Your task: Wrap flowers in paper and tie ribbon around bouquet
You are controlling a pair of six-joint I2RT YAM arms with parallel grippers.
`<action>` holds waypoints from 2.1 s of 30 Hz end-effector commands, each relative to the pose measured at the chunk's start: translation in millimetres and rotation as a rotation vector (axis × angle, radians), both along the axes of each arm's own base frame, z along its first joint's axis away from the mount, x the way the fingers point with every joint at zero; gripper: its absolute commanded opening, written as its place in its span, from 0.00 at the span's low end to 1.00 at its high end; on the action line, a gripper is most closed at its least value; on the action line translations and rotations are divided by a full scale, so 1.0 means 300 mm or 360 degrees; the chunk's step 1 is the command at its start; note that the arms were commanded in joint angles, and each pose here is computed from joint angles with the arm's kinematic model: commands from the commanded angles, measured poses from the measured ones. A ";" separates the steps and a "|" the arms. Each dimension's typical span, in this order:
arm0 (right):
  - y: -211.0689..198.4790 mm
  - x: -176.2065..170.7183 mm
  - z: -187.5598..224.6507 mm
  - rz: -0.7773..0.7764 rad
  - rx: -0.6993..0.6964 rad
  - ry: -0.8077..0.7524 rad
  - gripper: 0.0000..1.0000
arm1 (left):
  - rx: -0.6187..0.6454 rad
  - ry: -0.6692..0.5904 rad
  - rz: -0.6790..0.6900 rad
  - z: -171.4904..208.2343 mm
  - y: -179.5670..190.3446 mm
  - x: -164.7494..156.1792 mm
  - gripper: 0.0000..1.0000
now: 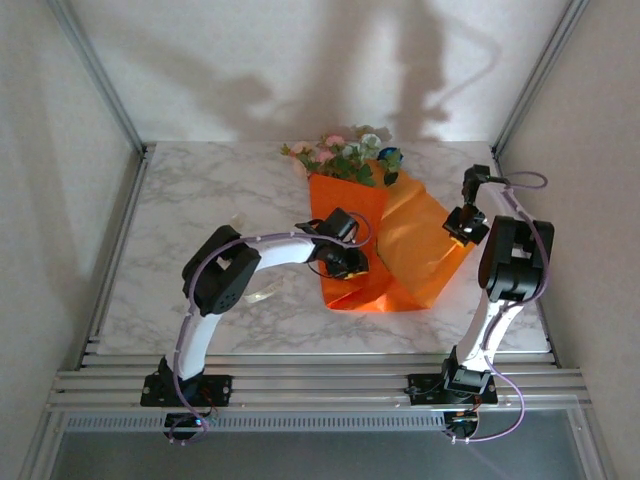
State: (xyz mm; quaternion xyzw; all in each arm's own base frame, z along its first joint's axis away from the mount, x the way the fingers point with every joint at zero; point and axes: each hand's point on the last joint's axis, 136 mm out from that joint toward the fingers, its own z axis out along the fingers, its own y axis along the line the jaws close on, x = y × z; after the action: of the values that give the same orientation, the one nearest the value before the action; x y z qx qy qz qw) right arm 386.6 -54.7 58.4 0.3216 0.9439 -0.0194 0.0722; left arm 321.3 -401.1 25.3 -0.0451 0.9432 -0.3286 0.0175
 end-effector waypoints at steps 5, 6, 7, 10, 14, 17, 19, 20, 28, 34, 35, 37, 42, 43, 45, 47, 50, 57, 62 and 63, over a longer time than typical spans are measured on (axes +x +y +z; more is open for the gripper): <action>-0.008 -0.084 0.103 -0.0069 -0.0102 -0.0055 0.02 | 0.0048 -0.0180 0.0094 0.160 0.079 0.036 0.38; -0.004 -0.087 0.103 -0.0066 -0.0097 -0.0053 0.03 | 0.0026 -0.0203 0.0118 0.184 0.089 0.043 0.39; 0.001 -0.087 0.105 -0.0055 -0.0095 -0.0056 0.03 | -0.0005 -0.0217 0.0144 0.209 0.098 0.047 0.40; 0.019 -0.070 0.149 -0.0018 -0.0116 -0.0107 0.02 | -0.0075 -0.0231 0.0160 0.252 0.106 0.057 0.45; 0.045 -0.048 0.211 0.0028 -0.0159 -0.0158 0.05 | -0.0104 -0.0230 0.0021 0.260 0.039 0.067 0.47; 0.060 -0.043 0.225 0.0064 -0.0189 -0.0155 0.06 | 0.0107 -0.0264 -0.0108 0.228 -0.005 0.087 0.47; 0.065 -0.043 0.228 0.0083 -0.0209 -0.0151 0.06 | 0.0239 -0.0318 -0.0198 0.229 -0.049 0.106 0.45; 0.065 -0.043 0.231 0.0087 -0.0217 -0.0153 0.06 | 0.0293 -0.0339 -0.0231 0.222 -0.067 0.109 0.44; 0.116 -0.017 0.318 0.0171 -0.0261 -0.0250 0.06 | 0.0335 -0.0439 -0.0187 0.229 -0.129 0.143 0.31; 0.148 -0.013 0.368 0.0224 -0.0296 -0.0259 0.06 | -0.0047 -0.0324 -0.0179 0.204 -0.183 0.048 0.24; 0.159 -0.014 0.367 0.0233 -0.0289 -0.0253 0.06 | -0.0069 -0.0305 -0.0199 0.186 -0.200 0.028 0.23; 0.182 -0.011 0.368 0.0256 -0.0282 -0.0245 0.06 | -0.0062 -0.0290 -0.0217 0.147 -0.216 0.005 0.22; 0.238 -0.010 0.378 0.0305 -0.0290 -0.0222 0.05 | 0.0057 -0.0272 -0.0207 0.034 -0.202 -0.002 0.18; 0.246 -0.010 0.384 0.0311 -0.0293 -0.0226 0.05 | 0.0081 -0.0289 -0.0209 0.025 -0.198 0.000 0.17; 0.256 -0.012 0.400 0.0320 -0.0310 -0.0229 0.05 | 0.0128 -0.0325 -0.0224 0.006 -0.191 0.001 0.16; 0.262 -0.008 0.414 0.0324 -0.0314 -0.0242 0.05 | 0.0156 -0.0341 -0.0245 -0.007 -0.188 -0.004 0.16; 0.252 -0.012 0.419 0.0320 -0.0341 -0.0222 0.05 | 0.0161 -0.0480 -0.0236 0.074 -0.184 0.012 0.19; 0.203 -0.042 0.383 0.0306 -0.0408 -0.0164 0.05 | -0.0045 -0.0895 -0.0072 0.619 -0.107 0.040 0.37; 0.171 -0.055 0.349 0.0278 -0.0401 -0.0128 0.05 | -0.0135 -0.0630 -0.0247 0.544 -0.004 -0.115 0.31; 0.168 -0.055 0.344 0.0275 -0.0397 -0.0128 0.05 | -0.0160 -0.0548 -0.0317 0.492 0.010 -0.165 0.29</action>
State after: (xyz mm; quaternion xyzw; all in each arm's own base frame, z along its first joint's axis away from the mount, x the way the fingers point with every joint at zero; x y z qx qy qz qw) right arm 374.2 5.4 165.1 0.2226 0.9571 -0.1021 0.1549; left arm 305.1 -414.3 248.7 0.0822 0.8749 -0.4031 0.2555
